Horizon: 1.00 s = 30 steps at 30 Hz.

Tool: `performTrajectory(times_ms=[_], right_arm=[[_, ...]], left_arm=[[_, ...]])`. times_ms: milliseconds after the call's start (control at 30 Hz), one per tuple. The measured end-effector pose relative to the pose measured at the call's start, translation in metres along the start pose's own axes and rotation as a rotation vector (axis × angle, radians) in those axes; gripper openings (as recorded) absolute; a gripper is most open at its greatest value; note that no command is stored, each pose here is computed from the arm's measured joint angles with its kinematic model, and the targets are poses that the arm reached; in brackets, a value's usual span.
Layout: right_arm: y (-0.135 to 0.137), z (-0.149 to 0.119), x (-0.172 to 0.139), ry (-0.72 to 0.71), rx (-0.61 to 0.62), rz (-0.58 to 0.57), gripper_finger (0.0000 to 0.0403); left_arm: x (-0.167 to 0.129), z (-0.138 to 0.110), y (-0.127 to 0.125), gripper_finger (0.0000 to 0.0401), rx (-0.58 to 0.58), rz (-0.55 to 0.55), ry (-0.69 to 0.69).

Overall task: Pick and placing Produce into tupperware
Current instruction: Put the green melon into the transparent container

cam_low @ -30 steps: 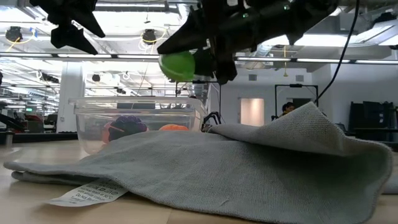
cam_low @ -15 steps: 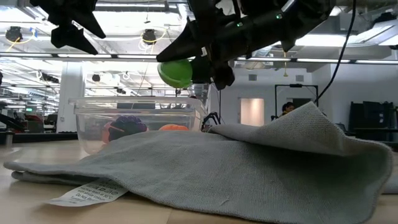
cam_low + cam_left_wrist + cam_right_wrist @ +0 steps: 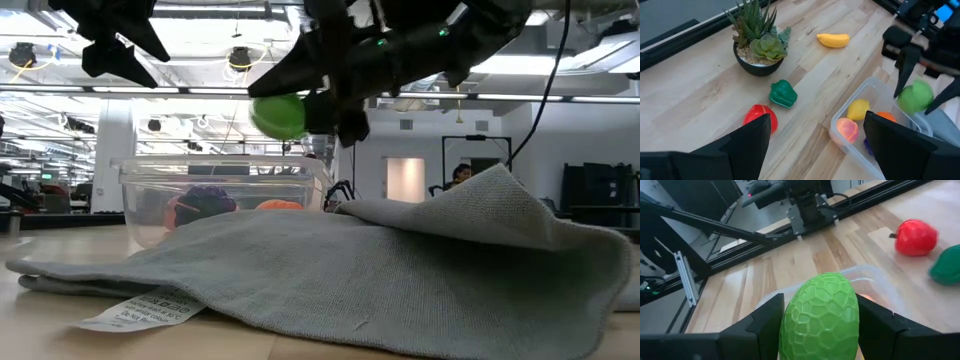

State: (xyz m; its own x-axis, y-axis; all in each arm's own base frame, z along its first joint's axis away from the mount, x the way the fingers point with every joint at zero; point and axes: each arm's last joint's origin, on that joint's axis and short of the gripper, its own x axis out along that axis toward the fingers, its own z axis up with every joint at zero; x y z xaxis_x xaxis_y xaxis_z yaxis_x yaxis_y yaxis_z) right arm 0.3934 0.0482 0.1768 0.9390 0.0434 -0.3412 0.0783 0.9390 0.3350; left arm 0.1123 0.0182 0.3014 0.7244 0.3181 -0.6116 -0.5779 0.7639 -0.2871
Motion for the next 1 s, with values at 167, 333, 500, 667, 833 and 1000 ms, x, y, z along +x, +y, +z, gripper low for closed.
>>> performTrajectory(times_ms=[167,333,500,667,833,1000], right_arm=[[0.002,-0.001,0.019,0.021,-0.006,0.024,0.0231],[0.004,0.002,0.032,0.019,-0.007,0.027,0.023],[0.0,-0.007,0.039,0.134,-0.01,0.022,0.023],[0.001,-0.007,0.039,0.133,-0.011,0.028,0.0231],[0.001,-0.007,0.039,0.139,-0.009,0.026,0.0238],[-0.002,-0.007,0.039,0.159,0.012,0.038,0.0247]], left_arm=[[0.0,0.0,0.0,0.0306,-0.01,-0.002,-0.003],[0.0,0.001,0.0,0.0306,-0.02,-0.005,-0.005],[0.0,0.0,-0.001,0.0306,-0.02,-0.014,0.0],[0.0,0.0,-0.001,0.0306,-0.02,-0.015,0.001],[0.0,0.0,-0.001,0.0306,-0.019,-0.015,0.001],[0.0,0.0,-0.001,0.0306,-0.018,-0.015,0.002]])
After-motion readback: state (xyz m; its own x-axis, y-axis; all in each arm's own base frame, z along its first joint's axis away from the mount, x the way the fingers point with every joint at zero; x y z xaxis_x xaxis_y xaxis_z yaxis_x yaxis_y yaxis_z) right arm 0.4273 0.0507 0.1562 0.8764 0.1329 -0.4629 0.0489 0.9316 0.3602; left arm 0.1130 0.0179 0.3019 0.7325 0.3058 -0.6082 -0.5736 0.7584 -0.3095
